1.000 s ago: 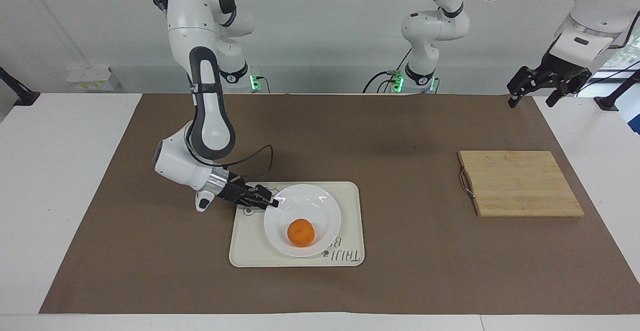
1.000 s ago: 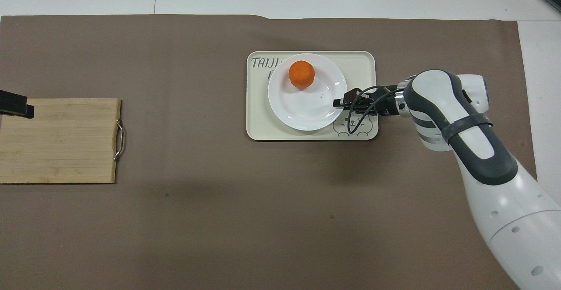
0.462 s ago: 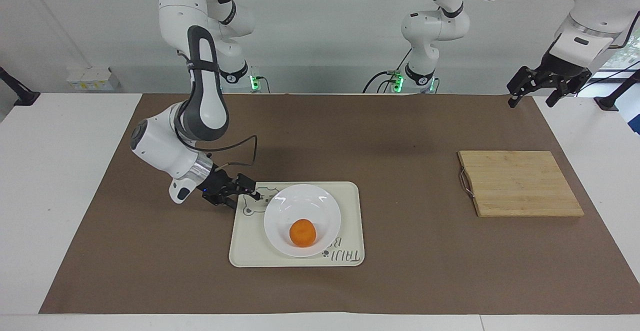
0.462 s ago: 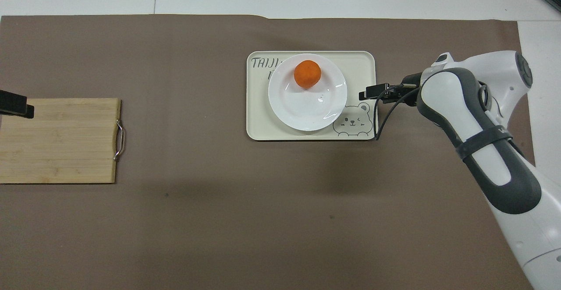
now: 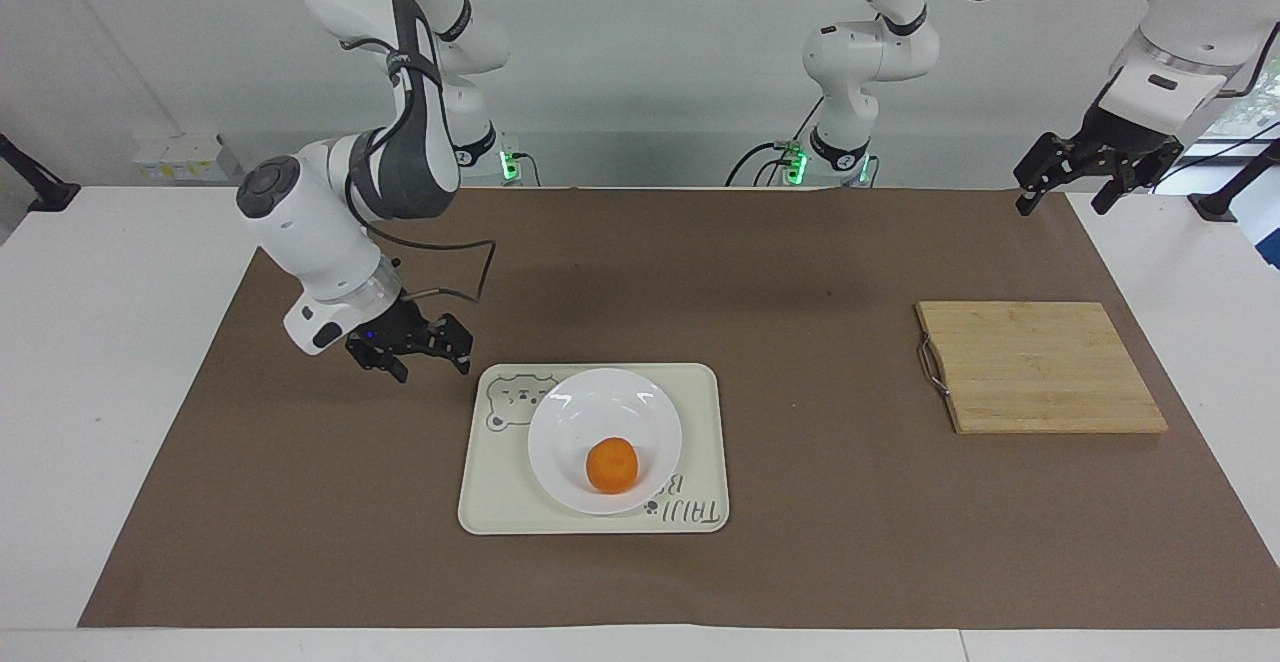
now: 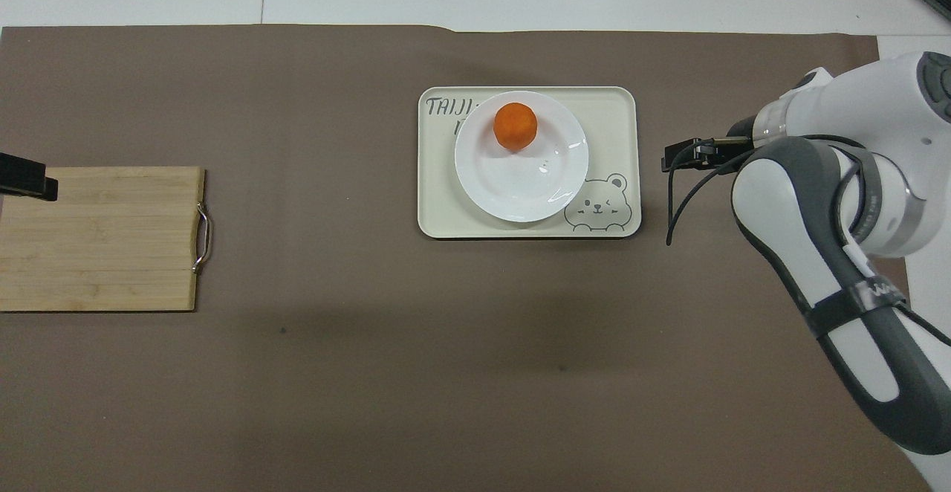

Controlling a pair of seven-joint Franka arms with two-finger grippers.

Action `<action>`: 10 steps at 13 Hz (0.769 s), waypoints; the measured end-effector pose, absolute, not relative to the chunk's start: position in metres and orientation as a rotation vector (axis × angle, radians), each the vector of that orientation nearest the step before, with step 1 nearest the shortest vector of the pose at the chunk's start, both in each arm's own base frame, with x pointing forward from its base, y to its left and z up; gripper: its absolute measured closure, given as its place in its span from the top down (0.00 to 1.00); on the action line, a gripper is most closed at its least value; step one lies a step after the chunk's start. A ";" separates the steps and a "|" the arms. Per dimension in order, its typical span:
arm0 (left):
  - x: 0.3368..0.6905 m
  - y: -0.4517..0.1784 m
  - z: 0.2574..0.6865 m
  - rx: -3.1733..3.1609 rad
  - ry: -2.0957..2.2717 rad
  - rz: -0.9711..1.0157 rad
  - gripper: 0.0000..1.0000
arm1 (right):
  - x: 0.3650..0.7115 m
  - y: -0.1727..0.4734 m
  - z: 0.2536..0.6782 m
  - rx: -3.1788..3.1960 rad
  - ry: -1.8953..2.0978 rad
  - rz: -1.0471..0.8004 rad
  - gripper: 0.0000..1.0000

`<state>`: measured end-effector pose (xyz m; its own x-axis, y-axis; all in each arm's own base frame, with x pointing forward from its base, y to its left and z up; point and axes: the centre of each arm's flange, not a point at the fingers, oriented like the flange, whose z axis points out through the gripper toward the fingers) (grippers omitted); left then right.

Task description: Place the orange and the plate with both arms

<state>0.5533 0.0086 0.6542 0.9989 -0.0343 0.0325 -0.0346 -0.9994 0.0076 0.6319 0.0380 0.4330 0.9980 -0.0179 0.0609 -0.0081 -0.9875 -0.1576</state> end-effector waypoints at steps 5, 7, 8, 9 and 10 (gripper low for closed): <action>0.553 0.009 0.654 3.133 -0.054 0.051 1.00 | 0.603 -0.007 0.498 -3.041 0.100 -0.051 1.00; 0.553 0.009 0.654 3.133 -0.054 0.050 1.00 | 0.590 -0.029 0.533 -3.057 0.130 -0.019 1.00; 0.552 0.008 0.655 3.132 -0.057 0.048 1.00 | 0.583 -0.035 0.551 -3.065 0.136 0.001 1.00; 0.550 0.005 0.658 3.132 -0.058 0.049 1.00 | 0.576 -0.040 0.570 -3.079 0.139 0.013 1.00; 0.548 0.000 0.661 3.132 -0.064 0.057 1.00 | 0.570 -0.043 0.584 -3.096 0.136 0.022 1.00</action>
<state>0.5481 -0.0002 0.6606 0.9985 -0.0410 0.0365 -0.0413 -0.9991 0.0078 0.5705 -0.0430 0.5844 0.9960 -0.0875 -0.0161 -0.0881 -0.9952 -0.0418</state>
